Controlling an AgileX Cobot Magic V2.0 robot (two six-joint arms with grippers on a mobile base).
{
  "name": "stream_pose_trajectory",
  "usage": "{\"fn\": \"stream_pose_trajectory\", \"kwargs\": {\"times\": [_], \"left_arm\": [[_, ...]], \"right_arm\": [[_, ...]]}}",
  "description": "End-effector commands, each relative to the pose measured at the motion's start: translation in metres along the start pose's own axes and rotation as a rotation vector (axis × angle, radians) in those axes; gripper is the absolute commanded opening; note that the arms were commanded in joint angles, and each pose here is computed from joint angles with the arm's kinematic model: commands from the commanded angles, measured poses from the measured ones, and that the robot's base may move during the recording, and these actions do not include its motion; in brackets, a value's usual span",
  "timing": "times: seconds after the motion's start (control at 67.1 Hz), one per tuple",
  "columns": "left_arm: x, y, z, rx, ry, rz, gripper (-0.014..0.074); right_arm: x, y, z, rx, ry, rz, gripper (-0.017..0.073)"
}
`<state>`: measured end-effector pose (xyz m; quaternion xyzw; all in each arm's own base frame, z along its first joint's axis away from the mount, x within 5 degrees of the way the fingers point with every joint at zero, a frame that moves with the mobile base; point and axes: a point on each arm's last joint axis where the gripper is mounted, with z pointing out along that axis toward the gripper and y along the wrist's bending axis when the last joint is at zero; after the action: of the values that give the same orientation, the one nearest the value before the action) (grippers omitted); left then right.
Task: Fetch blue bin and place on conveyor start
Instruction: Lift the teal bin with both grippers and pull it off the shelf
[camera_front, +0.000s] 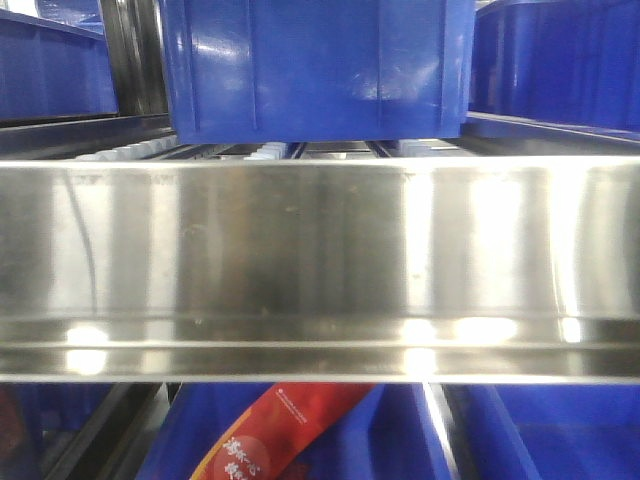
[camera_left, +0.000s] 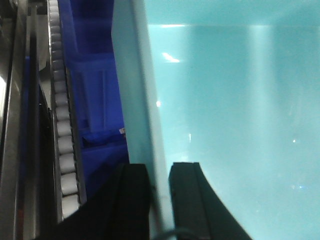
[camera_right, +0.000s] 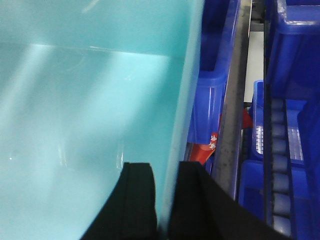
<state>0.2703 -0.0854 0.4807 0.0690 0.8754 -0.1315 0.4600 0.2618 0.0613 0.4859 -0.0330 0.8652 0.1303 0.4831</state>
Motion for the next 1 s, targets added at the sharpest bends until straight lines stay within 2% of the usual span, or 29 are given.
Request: {"fn": "stream_pose_trajectory", "kwargs": {"times": [0.0,0.685,0.983], "left_arm": [[-0.005,-0.0005,-0.0097,0.002,-0.052,0.017,-0.0111],[-0.0069,-0.0005,-0.0052,0.004,-0.07,0.016,-0.0111],[-0.0131,-0.0012,-0.0058,0.012,-0.138,0.016,-0.0111]], "right_arm": [[-0.0056,-0.0042,-0.0079,0.039,-0.057,-0.049,-0.0152],[-0.0077,-0.0039,-0.008,0.037,-0.08,-0.05,-0.0152],[-0.0077,-0.0039,-0.008,0.037,-0.08,-0.05,-0.0152]]}}
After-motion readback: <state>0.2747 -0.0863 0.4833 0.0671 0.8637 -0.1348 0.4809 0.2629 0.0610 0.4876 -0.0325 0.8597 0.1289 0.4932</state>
